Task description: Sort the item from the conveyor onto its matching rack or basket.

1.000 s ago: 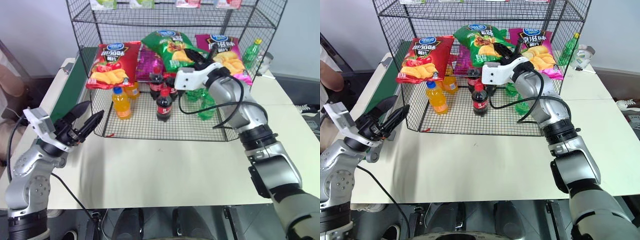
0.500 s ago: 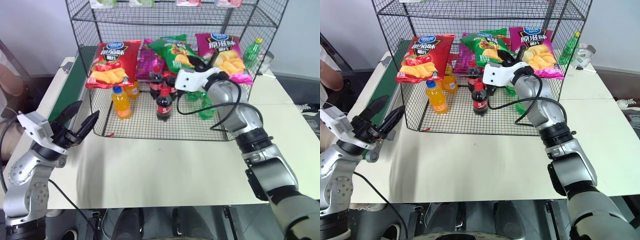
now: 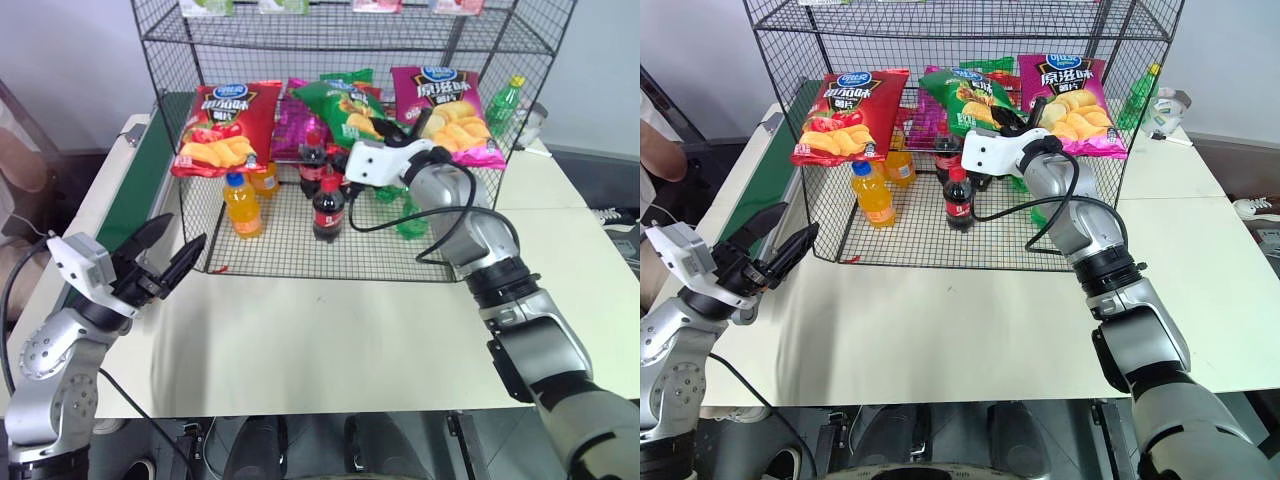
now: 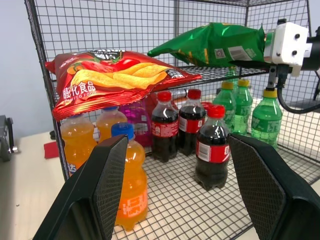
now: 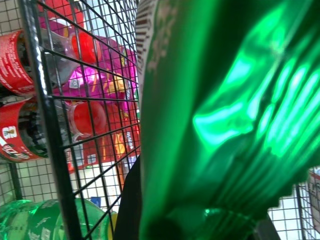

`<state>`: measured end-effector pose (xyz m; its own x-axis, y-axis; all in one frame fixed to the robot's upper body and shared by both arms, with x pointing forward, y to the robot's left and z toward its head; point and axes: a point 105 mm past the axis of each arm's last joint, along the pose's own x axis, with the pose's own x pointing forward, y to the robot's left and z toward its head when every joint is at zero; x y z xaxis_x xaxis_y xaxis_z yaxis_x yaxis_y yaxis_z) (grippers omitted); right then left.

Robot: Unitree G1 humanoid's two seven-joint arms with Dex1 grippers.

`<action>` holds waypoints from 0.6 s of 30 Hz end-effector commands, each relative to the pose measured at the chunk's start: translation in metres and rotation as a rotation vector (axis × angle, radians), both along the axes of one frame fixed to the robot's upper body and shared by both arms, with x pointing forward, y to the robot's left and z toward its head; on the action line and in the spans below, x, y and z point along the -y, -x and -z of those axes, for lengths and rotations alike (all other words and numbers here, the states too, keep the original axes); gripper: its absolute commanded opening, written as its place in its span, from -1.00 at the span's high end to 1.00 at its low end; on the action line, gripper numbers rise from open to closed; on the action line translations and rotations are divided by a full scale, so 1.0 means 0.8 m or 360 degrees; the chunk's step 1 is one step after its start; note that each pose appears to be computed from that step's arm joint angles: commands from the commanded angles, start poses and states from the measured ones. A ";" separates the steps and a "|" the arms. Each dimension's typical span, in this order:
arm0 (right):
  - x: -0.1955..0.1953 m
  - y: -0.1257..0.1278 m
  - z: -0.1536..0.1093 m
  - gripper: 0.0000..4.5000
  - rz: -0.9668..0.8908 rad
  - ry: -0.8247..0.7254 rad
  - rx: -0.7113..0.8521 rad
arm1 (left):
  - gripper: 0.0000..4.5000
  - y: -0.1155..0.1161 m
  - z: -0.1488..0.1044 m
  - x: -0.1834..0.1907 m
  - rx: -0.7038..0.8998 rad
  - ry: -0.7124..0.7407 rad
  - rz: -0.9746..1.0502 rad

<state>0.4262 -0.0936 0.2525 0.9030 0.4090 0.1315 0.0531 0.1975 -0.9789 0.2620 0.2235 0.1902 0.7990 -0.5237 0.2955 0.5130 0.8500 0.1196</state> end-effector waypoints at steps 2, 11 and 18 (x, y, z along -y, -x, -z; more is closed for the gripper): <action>-0.015 0.008 -0.011 -0.07 -0.0067 -0.0039 0.0024 | -0.50 0.005 -0.013 0.009 0.0068 -0.0010 0.0041; -0.040 0.026 -0.028 -0.99 -0.0270 -0.0263 -0.0059 | -0.50 0.006 -0.006 0.010 0.0043 -0.0011 0.0045; -0.052 0.040 -0.032 -0.99 -0.0388 -0.0382 -0.0155 | -0.50 0.005 -0.005 0.011 0.0041 -0.0012 0.0046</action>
